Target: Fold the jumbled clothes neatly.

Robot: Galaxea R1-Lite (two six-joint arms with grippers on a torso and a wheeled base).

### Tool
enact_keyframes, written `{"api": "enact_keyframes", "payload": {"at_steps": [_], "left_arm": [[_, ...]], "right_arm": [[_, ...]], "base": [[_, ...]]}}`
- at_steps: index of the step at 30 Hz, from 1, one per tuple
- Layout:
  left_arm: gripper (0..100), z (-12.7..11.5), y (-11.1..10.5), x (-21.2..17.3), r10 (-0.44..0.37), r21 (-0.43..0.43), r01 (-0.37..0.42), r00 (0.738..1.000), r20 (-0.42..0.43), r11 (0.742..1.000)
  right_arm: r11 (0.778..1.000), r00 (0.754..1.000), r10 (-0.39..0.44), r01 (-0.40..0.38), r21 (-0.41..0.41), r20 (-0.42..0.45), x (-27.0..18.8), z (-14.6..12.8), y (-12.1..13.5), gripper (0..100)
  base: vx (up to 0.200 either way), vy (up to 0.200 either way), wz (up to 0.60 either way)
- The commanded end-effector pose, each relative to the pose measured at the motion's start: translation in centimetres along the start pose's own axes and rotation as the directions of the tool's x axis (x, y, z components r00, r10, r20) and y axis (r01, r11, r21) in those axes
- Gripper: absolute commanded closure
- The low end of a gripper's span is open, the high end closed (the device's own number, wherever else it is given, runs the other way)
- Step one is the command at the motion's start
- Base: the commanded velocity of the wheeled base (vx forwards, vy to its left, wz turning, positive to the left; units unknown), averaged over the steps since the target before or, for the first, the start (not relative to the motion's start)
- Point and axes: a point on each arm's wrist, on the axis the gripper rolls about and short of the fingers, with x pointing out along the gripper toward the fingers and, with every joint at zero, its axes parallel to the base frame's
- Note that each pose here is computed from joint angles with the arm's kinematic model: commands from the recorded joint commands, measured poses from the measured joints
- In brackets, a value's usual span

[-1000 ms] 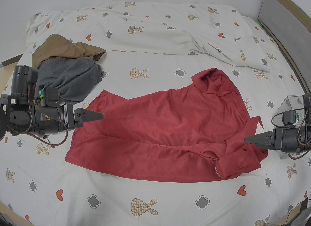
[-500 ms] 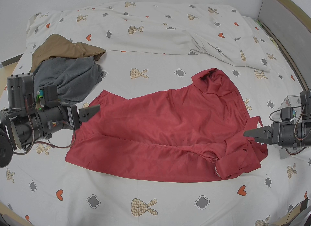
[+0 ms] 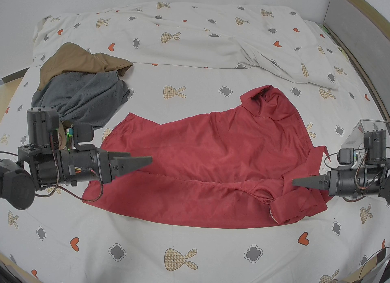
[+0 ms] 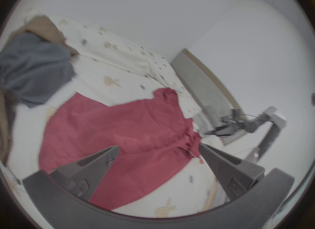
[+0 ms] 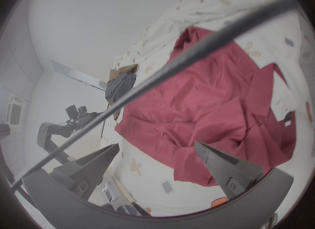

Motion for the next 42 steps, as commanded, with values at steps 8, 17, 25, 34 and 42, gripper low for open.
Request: {"api": "enact_keyframes", "payload": {"at_steps": [8, 17, 25, 34, 42], "left_arm": [[0, -7.1, 8.5, 4.8, -0.204, -0.31, 0.137, 0.959, -0.195, 0.941], [0, -8.5, 13.4, 4.9, -0.123, -0.339, 0.064, 0.98, -0.154, 0.938], [0, -8.1, 14.6, 4.3, -0.092, -0.341, 0.042, 0.987, -0.132, 0.939], [0, -6.5, 12.5, 3.4, -0.104, -0.295, 0.068, 0.989, -0.107, 0.953], [0, -4.6, 6.3, 3.4, -0.214, -0.191, 0.192, 0.971, -0.105, 0.963]], "right_arm": [[0.976, 0.97, 0.072, -0.021, 0.216, -0.231, 5.0, -3.4, -6.1, 0], [0.966, 0.978, 0.035, 0.02, 0.259, -0.208, 4.4, -3.2, -7.7, 0], [0.979, 0.997, 0.0, 0.017, 0.204, -0.079, 1.1, -1.2, -6.4, 0], [0.975, 0.997, -0.064, 0.055, 0.216, 0.036, -1.6, 0.4, -7.0, 0], [0.964, 0.997, -0.078, 0.07, 0.257, 0.023, -0.6, 0.9, -9.4, 0]], "base": [[0.0, 0.0, 0.0], [0.0, 0.0, 0.0], [0.0, 0.0, 0.0], [0.0, 0.0, 0.0], [0.0, 0.0, 0.0]]}}
